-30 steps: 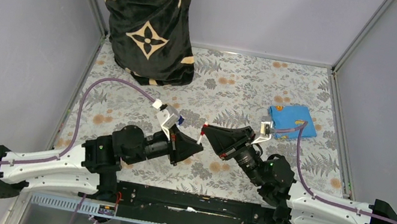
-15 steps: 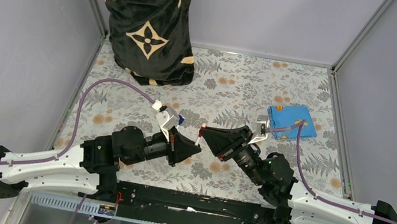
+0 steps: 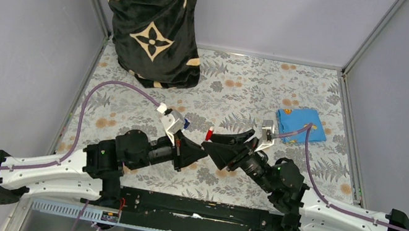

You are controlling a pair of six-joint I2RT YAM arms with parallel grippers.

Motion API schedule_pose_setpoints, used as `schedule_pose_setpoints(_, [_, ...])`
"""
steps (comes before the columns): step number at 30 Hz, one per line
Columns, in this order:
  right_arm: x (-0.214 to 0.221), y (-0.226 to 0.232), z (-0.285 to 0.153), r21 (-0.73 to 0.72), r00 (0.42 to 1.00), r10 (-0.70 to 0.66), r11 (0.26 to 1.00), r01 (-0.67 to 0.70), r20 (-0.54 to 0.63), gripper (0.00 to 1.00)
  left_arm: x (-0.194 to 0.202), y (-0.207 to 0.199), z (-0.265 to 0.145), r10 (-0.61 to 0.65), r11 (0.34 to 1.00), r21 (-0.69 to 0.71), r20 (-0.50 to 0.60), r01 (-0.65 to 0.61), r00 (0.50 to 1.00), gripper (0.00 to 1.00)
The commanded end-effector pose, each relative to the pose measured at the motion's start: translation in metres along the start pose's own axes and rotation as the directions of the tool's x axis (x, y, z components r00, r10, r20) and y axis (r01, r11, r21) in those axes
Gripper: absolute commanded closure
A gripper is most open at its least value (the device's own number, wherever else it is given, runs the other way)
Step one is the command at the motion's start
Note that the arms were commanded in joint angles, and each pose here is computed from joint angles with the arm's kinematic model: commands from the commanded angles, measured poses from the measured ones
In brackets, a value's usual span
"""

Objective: Insert the pens into the pen caps

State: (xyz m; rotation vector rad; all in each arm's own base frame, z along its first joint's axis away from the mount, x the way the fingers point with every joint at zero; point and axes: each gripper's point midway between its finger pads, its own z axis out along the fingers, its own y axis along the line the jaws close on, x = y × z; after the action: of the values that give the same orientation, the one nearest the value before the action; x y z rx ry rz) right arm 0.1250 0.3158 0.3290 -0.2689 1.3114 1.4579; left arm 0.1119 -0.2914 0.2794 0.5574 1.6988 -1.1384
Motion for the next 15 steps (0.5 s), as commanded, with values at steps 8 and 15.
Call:
schedule_pose_setpoints(8, [-0.019,0.007,-0.010,0.012,0.998,-0.052,0.999,0.052,0.019,0.29,-0.035,-0.010,-0.001,0.001,1.000,0.018,0.109,-0.003,0.994,1.00])
schedule_pose_setpoints(15, [-0.044,0.001,-0.009,0.108,0.993,-0.111,0.988,0.106,0.039,0.26,-0.032,-0.012,-0.001,-0.005,0.999,0.034,0.098,0.001,0.995,1.00])
